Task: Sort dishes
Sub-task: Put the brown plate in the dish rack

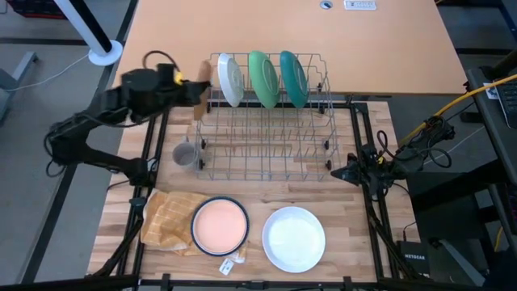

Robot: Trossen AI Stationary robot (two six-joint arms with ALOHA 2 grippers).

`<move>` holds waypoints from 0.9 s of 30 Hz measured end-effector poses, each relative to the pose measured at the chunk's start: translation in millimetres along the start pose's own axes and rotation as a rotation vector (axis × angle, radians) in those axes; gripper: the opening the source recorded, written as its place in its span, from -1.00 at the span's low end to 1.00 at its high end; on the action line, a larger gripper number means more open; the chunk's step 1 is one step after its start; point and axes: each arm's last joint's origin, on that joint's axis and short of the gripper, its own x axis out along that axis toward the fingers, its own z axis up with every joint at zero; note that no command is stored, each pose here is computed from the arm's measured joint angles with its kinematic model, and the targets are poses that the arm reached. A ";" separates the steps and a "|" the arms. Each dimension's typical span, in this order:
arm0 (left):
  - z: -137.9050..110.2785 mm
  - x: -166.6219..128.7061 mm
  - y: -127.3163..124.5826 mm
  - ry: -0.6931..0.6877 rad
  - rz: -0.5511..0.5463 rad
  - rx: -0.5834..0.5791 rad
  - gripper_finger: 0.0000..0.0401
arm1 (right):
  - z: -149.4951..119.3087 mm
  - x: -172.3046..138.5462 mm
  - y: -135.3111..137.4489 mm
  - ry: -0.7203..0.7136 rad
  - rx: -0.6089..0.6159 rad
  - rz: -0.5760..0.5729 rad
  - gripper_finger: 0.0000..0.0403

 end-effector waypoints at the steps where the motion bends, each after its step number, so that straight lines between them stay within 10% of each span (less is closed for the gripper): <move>1: 3.0 -6.1 4.9 0.001 0.018 0.004 -0.93 | 0.2 0.0 -0.2 -0.006 0.000 -0.006 -0.96; 12: -25.1 -42.5 72.7 0.027 0.087 -0.051 -0.93 | 1.2 0.0 -1.1 -0.042 0.015 -0.038 -0.96; 20: -83.8 -27.1 108.4 -0.183 -0.408 -0.392 -0.93 | 2.5 -0.2 -2.2 -0.087 0.042 -0.075 -0.96; 27: -125.6 -7.0 127.5 -0.082 -0.386 -0.531 -0.93 | 3.6 -0.4 -3.2 -0.127 0.042 -0.111 -0.96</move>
